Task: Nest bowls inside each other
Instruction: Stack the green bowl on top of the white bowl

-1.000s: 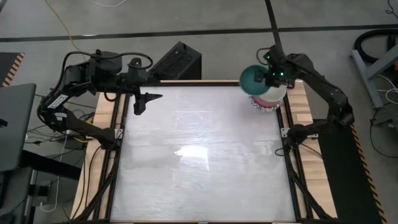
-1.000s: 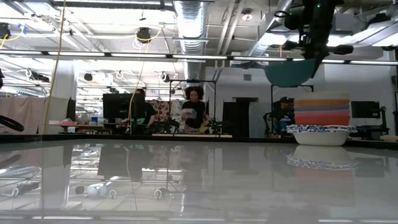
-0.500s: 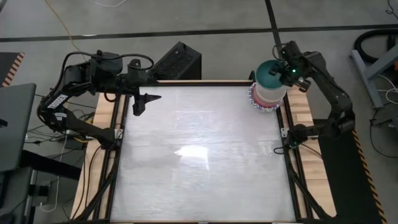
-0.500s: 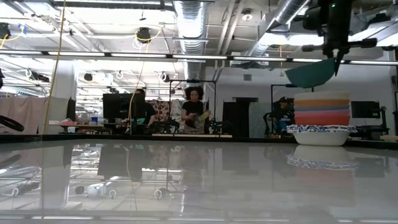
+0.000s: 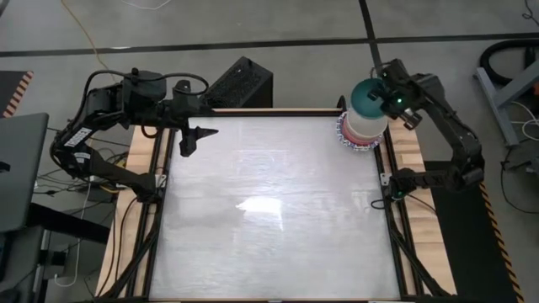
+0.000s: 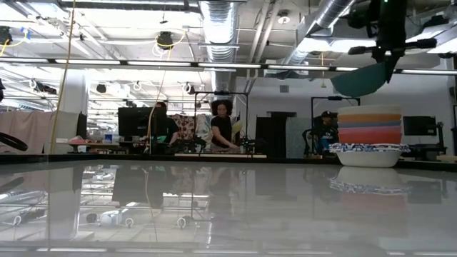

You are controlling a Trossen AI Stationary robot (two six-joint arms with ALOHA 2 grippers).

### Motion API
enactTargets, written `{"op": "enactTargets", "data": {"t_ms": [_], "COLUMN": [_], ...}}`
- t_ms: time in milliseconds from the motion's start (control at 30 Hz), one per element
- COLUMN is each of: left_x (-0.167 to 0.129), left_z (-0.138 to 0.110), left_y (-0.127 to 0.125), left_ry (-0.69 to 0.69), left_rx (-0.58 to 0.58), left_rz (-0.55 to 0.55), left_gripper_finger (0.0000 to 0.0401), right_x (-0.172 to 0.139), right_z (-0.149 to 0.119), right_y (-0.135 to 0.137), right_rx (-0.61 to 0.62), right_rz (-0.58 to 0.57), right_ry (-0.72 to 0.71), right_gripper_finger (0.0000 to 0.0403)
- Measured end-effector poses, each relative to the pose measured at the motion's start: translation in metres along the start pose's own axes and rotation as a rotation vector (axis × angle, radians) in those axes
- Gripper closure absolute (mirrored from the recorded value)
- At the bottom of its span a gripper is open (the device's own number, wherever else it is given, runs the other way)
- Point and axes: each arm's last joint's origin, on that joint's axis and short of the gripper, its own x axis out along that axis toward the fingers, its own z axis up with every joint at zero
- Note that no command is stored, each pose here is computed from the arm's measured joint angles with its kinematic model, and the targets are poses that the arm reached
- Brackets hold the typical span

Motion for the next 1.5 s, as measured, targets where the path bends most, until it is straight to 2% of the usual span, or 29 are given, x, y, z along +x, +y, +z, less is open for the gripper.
{"op": "enactTargets", "data": {"t_ms": [200, 433, 533, 667, 800, 1033, 1233, 1367, 1500], "left_x": [0.000, 0.000, 0.000, 0.000, 0.000, 0.000, 0.000, 0.000, 0.000], "left_z": [0.000, 0.000, 0.000, 0.000, 0.000, 0.000, 0.000, 0.002, 0.002], "left_y": [0.000, 0.000, 0.000, 0.000, 0.000, 0.000, 0.000, 0.000, 0.000], "left_ry": [0.000, -0.001, -0.001, -0.001, -0.001, -0.001, -0.005, -0.016, -0.017], "left_rx": [0.002, 0.028, 0.034, 0.046, 0.064, 0.070, 0.067, 0.059, 0.054], "left_rz": [0.000, -0.002, -0.003, -0.003, -0.006, -0.006, -0.005, -0.003, -0.002], "left_gripper_finger": [0.0156, 0.0156, 0.0156, 0.0156, 0.0156, 0.0156, 0.0156, 0.0156, 0.0156], "right_x": [-0.009, -0.019, -0.020, -0.006, 0.011, 0.029, 0.039, 0.046, 0.048], "right_z": [-0.007, -0.015, -0.020, -0.028, -0.042, -0.064, -0.073, -0.074, -0.069], "right_y": [-0.011, -0.018, -0.016, -0.014, -0.020, -0.051, -0.066, -0.066, -0.054], "right_rx": [0.077, 0.240, 0.259, 0.260, 0.326, 0.406, 0.446, 0.458, 0.451], "right_rz": [-0.061, -0.033, -0.028, 0.016, 0.055, 0.082, 0.156, 0.196, 0.275], "right_ry": [-0.074, -0.129, -0.144, -0.137, -0.109, -0.077, -0.061, -0.062, -0.072], "right_gripper_finger": [0.0393, 0.0393, 0.0393, 0.0393, 0.0393, 0.0393, 0.0393, 0.0393, 0.0393]}}
